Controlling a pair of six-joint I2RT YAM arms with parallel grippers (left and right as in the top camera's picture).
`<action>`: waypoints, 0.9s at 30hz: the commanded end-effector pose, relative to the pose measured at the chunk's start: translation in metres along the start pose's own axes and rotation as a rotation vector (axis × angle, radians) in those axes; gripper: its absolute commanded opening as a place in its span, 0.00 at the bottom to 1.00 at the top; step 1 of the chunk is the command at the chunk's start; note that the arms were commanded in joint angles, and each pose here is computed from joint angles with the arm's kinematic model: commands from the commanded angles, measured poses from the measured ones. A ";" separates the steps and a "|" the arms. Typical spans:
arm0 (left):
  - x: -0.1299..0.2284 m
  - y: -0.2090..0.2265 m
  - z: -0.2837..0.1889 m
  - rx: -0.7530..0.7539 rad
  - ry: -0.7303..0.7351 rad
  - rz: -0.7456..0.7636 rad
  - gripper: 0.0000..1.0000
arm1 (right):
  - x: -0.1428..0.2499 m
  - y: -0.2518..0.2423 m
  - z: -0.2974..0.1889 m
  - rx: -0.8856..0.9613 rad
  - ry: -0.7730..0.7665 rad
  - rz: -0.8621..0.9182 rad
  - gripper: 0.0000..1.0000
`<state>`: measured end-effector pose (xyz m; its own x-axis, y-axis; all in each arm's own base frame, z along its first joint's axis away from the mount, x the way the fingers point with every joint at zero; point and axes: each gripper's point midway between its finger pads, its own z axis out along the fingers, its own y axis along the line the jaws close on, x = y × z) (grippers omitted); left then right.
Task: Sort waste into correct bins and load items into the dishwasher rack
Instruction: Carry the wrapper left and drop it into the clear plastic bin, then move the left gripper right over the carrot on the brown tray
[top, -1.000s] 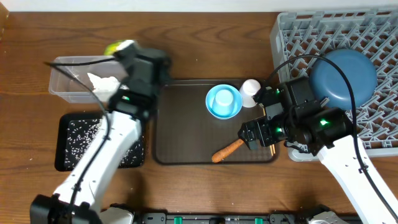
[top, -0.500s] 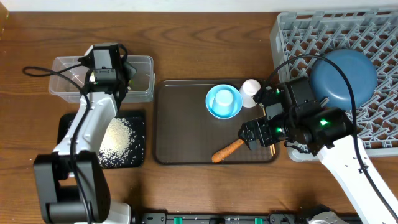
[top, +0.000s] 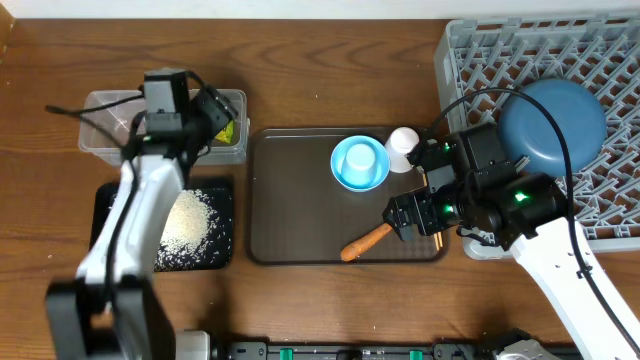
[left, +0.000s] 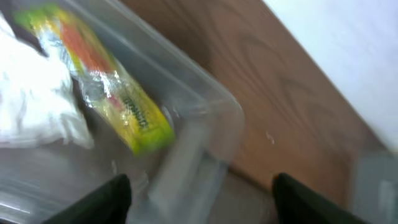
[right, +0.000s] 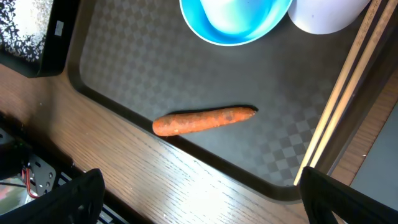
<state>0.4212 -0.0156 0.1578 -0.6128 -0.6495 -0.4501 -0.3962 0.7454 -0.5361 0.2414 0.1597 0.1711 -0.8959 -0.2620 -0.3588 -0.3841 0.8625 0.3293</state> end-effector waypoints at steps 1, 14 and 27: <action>0.026 -0.031 -0.049 0.156 0.100 0.103 0.81 | -0.001 0.006 0.001 -0.008 0.002 -0.020 0.99; 0.149 0.011 -0.126 0.016 0.521 0.350 0.83 | -0.001 0.006 0.001 -0.008 0.002 -0.019 0.99; 0.226 0.015 -0.126 0.019 0.722 0.502 0.83 | -0.001 0.006 0.001 -0.008 0.002 -0.019 0.99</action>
<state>0.1979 -0.1244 0.1441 -0.9951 -0.0105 -0.0983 0.0302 0.9145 -0.4034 0.2414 0.1597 0.1711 -0.8960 -0.2621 -0.3585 -0.3840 0.8626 0.3293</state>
